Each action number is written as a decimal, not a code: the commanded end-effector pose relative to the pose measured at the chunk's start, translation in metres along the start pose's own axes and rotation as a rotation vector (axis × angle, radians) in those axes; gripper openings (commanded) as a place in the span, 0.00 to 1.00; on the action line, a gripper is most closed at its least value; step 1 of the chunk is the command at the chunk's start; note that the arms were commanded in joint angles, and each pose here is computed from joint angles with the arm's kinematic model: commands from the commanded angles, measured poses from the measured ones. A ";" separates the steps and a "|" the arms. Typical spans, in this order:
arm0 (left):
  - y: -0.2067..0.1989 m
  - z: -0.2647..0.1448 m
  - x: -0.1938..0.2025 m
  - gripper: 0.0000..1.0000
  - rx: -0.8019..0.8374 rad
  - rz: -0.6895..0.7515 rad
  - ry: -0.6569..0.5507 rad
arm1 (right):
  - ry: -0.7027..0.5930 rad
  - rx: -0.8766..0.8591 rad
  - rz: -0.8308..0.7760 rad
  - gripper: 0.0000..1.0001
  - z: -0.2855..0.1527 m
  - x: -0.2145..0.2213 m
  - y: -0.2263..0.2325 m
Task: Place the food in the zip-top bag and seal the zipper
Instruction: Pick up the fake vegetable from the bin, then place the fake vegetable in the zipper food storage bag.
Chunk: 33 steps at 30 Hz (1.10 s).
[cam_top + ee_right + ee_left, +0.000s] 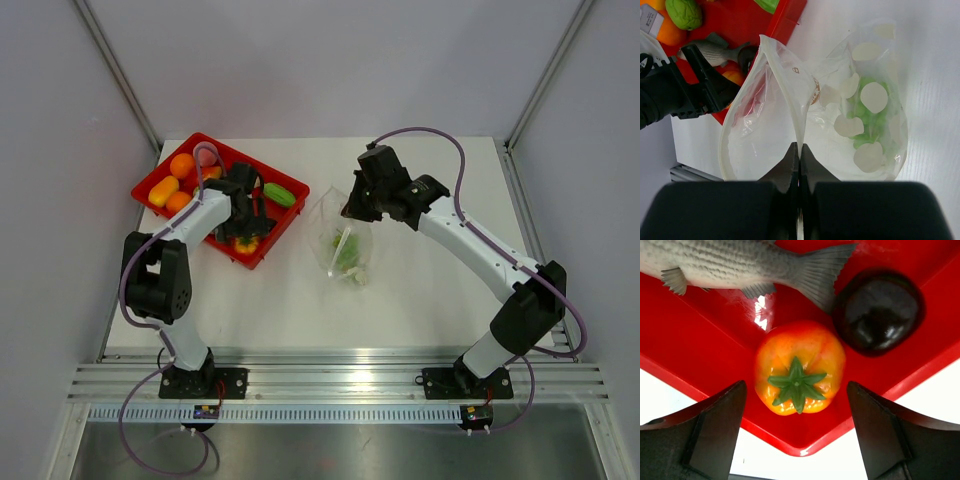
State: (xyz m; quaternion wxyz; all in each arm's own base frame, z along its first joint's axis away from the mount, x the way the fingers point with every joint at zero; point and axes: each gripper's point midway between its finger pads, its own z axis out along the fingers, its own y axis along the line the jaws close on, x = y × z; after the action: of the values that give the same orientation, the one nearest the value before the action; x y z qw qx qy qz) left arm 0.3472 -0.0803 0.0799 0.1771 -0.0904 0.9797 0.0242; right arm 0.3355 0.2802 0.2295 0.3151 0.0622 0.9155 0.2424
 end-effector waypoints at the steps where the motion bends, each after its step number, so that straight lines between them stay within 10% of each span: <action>1: 0.003 0.010 -0.006 0.85 -0.027 -0.006 -0.017 | -0.040 -0.025 -0.005 0.00 -0.008 -0.011 0.006; 13: 0.001 0.018 -0.011 0.70 -0.038 -0.010 -0.015 | -0.036 -0.028 -0.007 0.00 -0.007 -0.011 0.007; 33: -0.003 -0.109 -0.076 0.59 0.098 -0.038 -0.333 | -0.015 -0.072 -0.013 0.00 0.014 -0.018 0.031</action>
State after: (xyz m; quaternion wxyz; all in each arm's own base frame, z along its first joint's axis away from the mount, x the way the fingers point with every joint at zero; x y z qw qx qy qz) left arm 0.3791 -0.0778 0.1761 0.3078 -0.1037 0.9458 0.0042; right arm 0.3442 0.2899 0.2257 0.3085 0.0594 0.9173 0.2445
